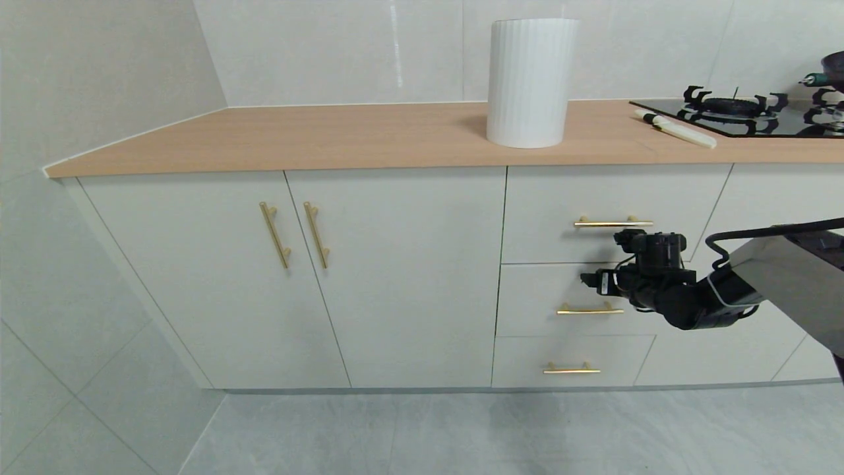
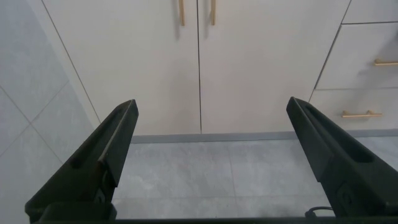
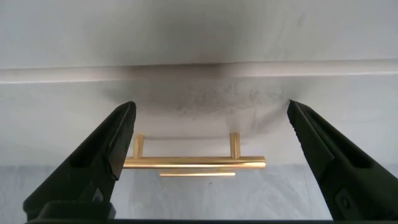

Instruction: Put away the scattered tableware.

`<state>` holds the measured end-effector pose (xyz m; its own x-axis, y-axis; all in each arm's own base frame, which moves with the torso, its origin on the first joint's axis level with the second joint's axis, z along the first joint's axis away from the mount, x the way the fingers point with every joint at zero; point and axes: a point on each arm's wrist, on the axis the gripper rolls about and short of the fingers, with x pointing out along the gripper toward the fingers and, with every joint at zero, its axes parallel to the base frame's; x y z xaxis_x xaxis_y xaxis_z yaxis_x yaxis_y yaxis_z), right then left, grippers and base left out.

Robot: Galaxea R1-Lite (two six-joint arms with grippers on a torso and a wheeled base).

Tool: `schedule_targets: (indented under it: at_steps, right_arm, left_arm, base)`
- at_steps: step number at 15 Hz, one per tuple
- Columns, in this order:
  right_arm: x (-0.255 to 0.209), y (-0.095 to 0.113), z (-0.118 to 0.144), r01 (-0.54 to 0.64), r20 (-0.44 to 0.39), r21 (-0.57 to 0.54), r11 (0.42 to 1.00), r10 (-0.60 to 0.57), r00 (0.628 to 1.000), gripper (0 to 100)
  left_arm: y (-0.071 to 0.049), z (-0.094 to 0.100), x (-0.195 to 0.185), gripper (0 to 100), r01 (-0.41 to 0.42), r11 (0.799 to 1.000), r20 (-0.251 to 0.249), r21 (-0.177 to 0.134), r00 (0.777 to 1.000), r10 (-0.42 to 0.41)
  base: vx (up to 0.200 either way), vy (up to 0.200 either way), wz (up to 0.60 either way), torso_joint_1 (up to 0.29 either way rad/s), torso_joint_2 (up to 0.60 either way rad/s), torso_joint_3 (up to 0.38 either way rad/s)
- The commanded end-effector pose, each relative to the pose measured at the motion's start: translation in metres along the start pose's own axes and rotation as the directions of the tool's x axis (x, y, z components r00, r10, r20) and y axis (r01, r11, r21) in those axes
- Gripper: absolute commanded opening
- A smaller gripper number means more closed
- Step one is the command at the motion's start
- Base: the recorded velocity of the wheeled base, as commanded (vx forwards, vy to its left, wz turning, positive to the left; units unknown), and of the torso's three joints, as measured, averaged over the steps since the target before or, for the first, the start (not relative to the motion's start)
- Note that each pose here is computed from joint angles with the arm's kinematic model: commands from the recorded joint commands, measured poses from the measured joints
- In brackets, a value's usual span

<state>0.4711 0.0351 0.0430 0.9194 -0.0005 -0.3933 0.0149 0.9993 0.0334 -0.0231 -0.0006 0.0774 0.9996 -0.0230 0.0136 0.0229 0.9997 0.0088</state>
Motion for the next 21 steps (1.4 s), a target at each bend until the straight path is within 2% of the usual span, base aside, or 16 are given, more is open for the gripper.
schedule_targets:
  at_steps: [1, 9, 12, 14, 15, 16, 17, 19, 21]
  right_arm:
    - [0.001, 0.0, 0.0, 0.001, 0.01, 0.001, 1.0, -0.001, 1.0, 100]
    - [0.007, 0.0, 0.002, 0.038, 0.062, 0.007, 0.999, -0.039, 0.997, 100]
    - [-0.014, -0.001, 0.015, 0.056, 0.085, 0.018, 0.998, -0.057, 0.995, 100]
    - [-0.06, -0.004, 0.027, 0.057, 0.138, 0.028, 0.998, -0.06, 0.989, 100]
    - [-0.103, -0.006, 0.035, 0.051, 0.205, 0.033, 0.998, -0.056, 0.977, 100]
    - [-0.116, -0.007, 0.037, 0.05, 0.229, 0.037, 0.998, -0.057, 0.972, 100]
    - [-0.171, -0.011, 0.039, 0.052, 0.304, 0.046, 0.998, -0.064, 0.951, 100]
    - [-0.237, -0.017, 0.034, 0.127, 0.393, 0.038, 0.991, -0.132, 0.91, 100]
    - [-0.292, -0.022, 0.023, 0.156, 0.463, 0.019, 0.988, -0.146, 0.874, 100]
  left_arm:
    - [0.0, 0.0, 0.0, 100, 0.0, 1.0, 0.0, -0.001, 1.0, 0.0]
    - [0.0, 0.0, 0.0, 100, 0.0, 1.0, 0.0, 0.001, 1.0, 0.0]
    - [0.0, 0.0, 0.0, 100, 0.0, 1.0, 0.0, 0.001, 1.0, 0.0]
    - [0.0, 0.0, 0.0, 100, 0.0, 1.0, 0.0, -0.001, 1.0, 0.0]
    - [0.0, 0.0, 0.0, 100, 0.0, 1.0, 0.0, -0.001, 1.0, 0.0]
    - [0.0, 0.0, 0.0, 100, 0.0, 1.0, 0.0, 0.001, 1.0, 0.0]
    - [0.0, 0.0, 0.0, 100, 0.0, 1.0, 0.0, -0.001, 1.0, 0.0]
    - [0.0, 0.0, 0.0, 100, 0.0, 1.0, 0.0, 0.001, 1.0, 0.0]
    - [0.0, 0.0, 0.0, 100, 0.0, 1.0, 0.0, 0.001, 1.0, 0.0]
  base:
    - [0.0, 0.0, 0.0, 0.0, 0.0, 0.0]
    - [0.0, 0.0, 0.0, 0.0, 0.0, 0.0]
    - [0.0, 0.0, 0.0, 0.0, 0.0, 0.0]
    - [0.0, 0.0, 0.0, 0.0, 0.0, 0.0]
    - [0.0, 0.0, 0.0, 0.0, 0.0, 0.0]
    - [0.0, 0.0, 0.0, 0.0, 0.0, 0.0]
    - [0.0, 0.0, 0.0, 0.0, 0.0, 0.0]
    - [0.0, 0.0, 0.0, 0.0, 0.0, 0.0]
    - [0.0, 0.0, 0.0, 0.0, 0.0, 0.0]
